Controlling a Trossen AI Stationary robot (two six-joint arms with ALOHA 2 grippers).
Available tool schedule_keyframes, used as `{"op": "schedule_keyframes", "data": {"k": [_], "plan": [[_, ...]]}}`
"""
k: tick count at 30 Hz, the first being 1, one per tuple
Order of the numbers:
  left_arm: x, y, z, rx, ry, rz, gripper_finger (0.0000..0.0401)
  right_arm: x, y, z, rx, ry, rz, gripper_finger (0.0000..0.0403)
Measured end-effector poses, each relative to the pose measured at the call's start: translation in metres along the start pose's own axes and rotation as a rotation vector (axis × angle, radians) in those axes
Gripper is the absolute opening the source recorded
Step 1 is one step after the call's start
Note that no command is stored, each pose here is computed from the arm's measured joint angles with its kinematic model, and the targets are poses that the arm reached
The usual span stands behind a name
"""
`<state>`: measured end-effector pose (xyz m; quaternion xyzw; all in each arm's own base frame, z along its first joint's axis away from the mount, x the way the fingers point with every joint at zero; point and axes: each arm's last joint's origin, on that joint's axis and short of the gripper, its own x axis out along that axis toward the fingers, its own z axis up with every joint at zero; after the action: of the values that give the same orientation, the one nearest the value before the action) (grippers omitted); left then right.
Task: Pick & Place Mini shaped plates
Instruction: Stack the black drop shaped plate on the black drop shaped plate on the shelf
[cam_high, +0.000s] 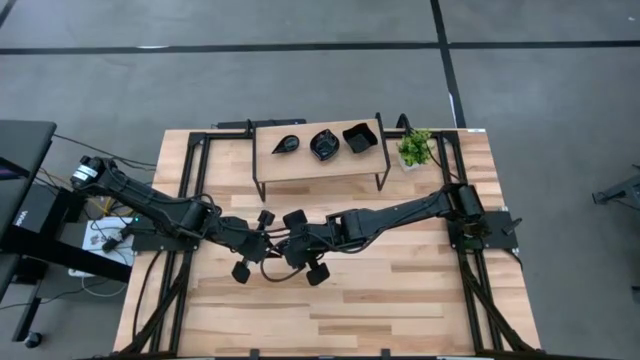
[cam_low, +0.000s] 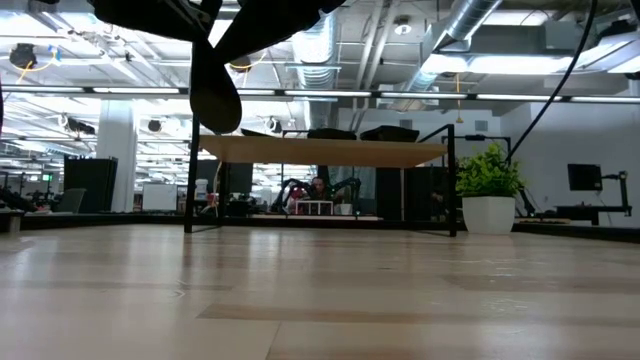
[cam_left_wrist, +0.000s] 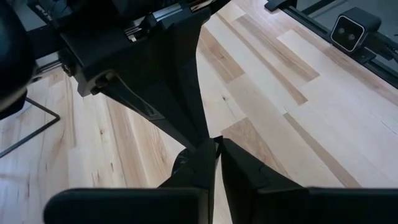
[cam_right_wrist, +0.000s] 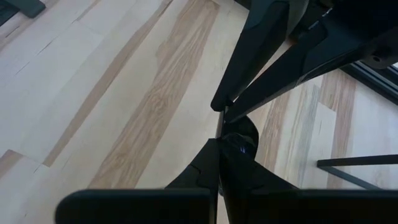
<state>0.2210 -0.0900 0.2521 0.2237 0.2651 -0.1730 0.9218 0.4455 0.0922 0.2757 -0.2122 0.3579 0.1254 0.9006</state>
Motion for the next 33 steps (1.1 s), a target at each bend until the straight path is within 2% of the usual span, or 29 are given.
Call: {"op": "schedule_keyframes", "data": {"k": [16, 33], "plan": [[0.000, 0.000, 0.001, -0.001, -0.005, 0.003, 0.0022, -0.003, -0.001, 0.001, 0.000, 0.000, -0.002, 0.0001], [0.000, 0.000, 0.000, -0.002, 0.000, -0.001, 0.0020, -0.031, -0.002, 0.006, 0.004, -0.005, -0.001, 0.0001]]}}
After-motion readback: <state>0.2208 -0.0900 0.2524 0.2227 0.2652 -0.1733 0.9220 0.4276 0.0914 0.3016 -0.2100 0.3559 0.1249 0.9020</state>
